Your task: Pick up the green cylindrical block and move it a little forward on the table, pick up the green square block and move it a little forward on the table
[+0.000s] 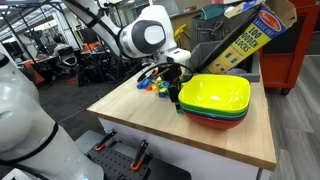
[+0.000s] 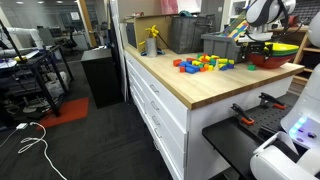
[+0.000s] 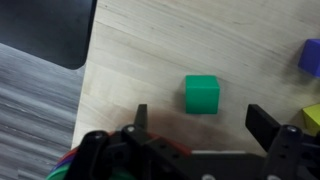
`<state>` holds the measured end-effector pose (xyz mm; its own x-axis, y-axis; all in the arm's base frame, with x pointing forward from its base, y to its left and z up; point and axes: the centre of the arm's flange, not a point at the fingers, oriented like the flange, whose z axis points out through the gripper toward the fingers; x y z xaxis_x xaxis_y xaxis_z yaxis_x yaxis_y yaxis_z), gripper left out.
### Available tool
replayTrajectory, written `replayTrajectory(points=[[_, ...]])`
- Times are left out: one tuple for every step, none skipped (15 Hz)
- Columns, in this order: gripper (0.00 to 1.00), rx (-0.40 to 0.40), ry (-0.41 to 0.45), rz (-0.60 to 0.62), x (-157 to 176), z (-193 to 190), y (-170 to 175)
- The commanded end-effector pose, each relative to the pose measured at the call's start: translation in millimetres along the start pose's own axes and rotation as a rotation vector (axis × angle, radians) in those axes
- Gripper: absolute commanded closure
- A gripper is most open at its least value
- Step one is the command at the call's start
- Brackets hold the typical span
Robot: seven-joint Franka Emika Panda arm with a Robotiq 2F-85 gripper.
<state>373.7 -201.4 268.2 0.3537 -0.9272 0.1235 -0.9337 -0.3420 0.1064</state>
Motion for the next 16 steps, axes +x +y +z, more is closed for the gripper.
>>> replayTrajectory(points=[[0.00,0.002,0.006,0.023,6,6,-7],[0.00,0.000,0.003,0.021,4,8,-8],[0.03,-0.001,-0.002,0.020,3,9,-8],[0.06,-0.002,-0.007,0.019,2,11,-9],[0.17,-0.004,-0.010,0.015,1,12,-10],[0.29,-0.006,-0.012,0.012,0,13,-11],[0.38,-0.007,-0.012,0.009,-1,14,-12],[0.45,-0.008,-0.013,0.005,-2,14,-13],[0.55,-0.008,-0.014,0.003,-3,14,-15],[0.61,-0.007,-0.014,0.001,-3,14,-16],[0.68,-0.005,-0.014,-0.002,-4,14,-17],[0.77,-0.002,-0.013,-0.004,-4,14,-18],[0.84,0.000,-0.013,-0.006,-5,12,-19],[0.90,0.004,-0.009,-0.011,-5,9,-20],[0.91,0.006,-0.005,-0.018,-5,6,-21],[0.91,0.001,-0.004,-0.032,-6,0,-23]])
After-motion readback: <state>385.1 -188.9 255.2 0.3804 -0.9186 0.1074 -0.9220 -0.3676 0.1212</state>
